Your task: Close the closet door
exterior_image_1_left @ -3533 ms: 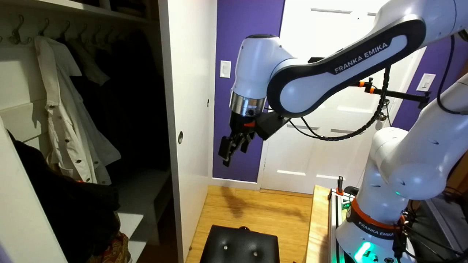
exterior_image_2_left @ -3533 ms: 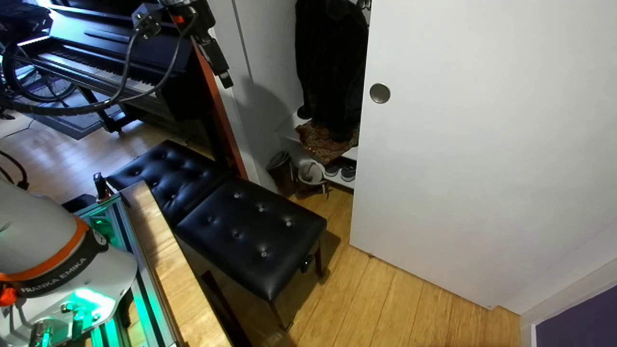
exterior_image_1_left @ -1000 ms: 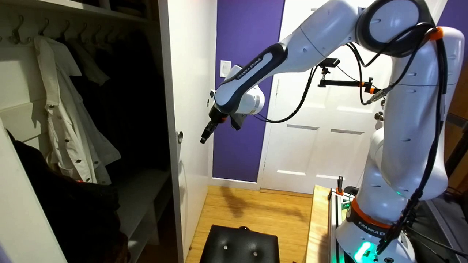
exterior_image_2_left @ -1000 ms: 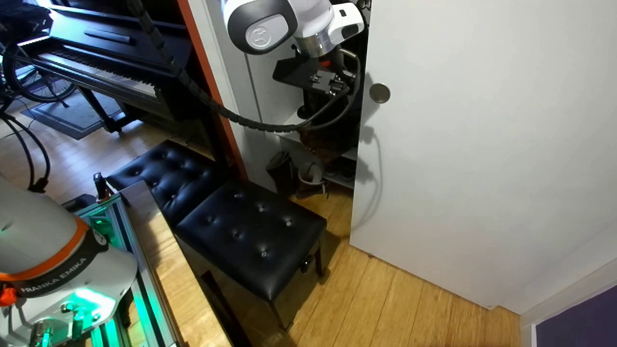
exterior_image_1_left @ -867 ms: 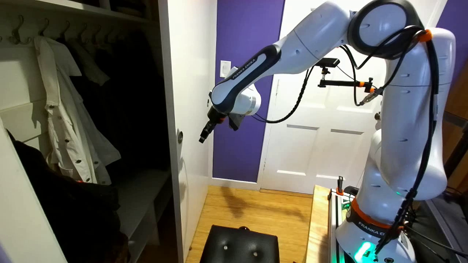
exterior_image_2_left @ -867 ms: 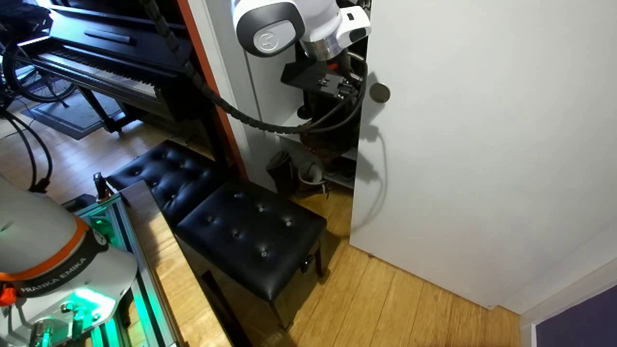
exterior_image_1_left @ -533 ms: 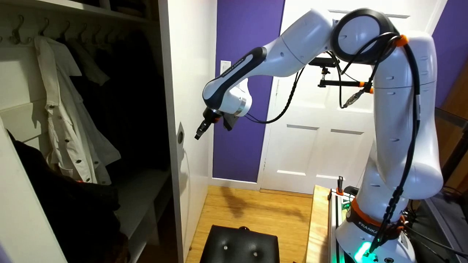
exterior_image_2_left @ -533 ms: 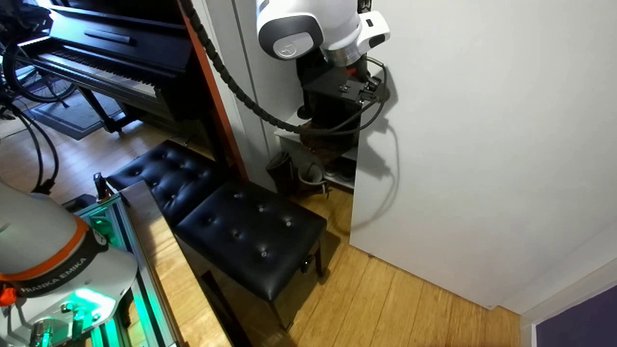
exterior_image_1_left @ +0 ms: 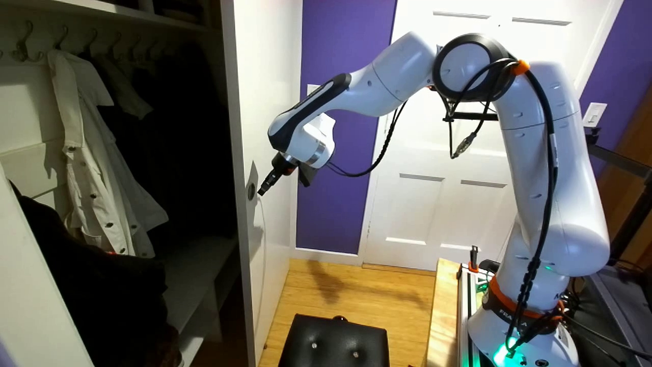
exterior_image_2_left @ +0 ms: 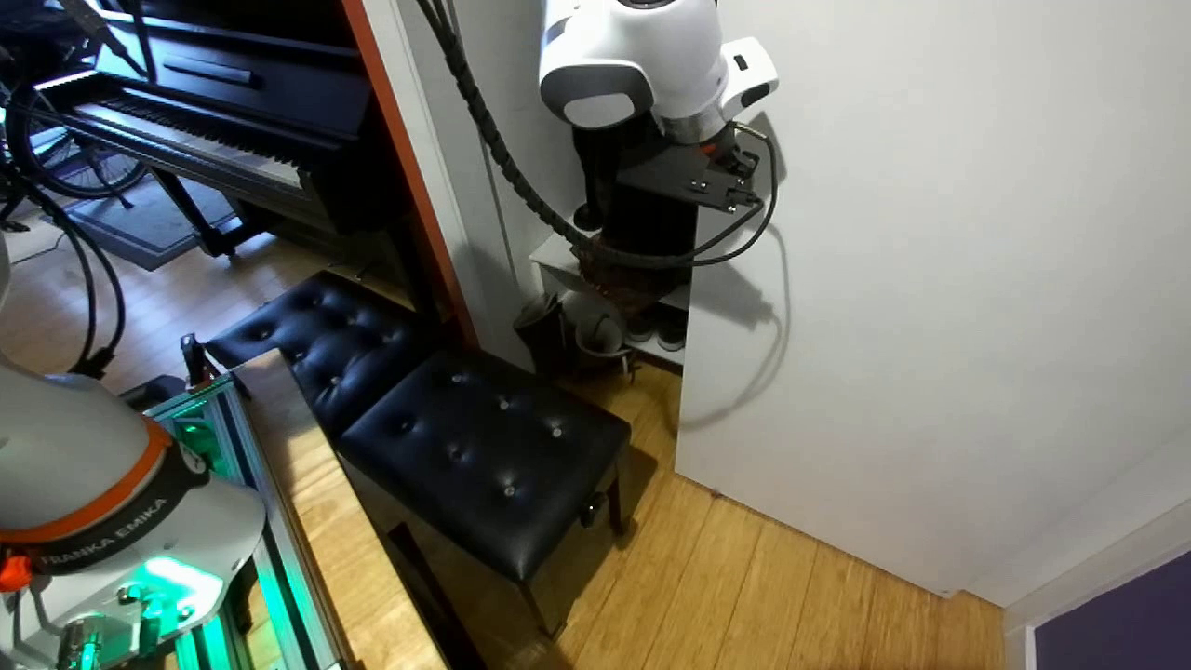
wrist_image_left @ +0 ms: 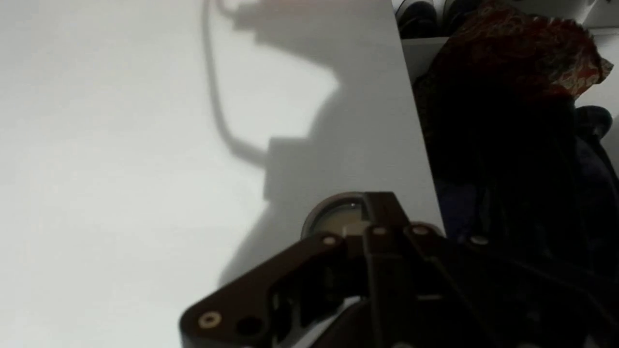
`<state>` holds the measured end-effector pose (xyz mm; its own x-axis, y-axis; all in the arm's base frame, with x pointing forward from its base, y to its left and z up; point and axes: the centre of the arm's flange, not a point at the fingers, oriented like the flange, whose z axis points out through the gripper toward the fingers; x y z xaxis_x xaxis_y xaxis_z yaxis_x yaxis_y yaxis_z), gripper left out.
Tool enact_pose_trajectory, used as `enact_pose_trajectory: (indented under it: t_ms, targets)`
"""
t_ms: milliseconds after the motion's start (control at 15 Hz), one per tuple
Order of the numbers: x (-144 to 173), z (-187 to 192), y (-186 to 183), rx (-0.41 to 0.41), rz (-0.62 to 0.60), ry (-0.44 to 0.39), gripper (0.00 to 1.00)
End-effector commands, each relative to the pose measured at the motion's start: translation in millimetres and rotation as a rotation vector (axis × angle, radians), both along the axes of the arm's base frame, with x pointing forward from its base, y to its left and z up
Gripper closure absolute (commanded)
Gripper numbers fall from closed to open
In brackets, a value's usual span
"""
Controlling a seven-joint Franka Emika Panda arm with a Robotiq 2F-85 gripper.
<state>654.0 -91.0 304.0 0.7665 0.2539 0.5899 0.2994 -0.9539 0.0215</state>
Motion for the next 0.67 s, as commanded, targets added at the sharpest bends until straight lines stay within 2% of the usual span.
enact_pose_trajectory:
  t_ms: [0,400,600]
  targets:
    - [14,-15,-2,0.021,0.027,-0.038,1.00]
    - [29,-21,6,0.020,0.061,-0.090,1.00]
    - [27,-22,10,0.028,0.091,-0.093,1.00]
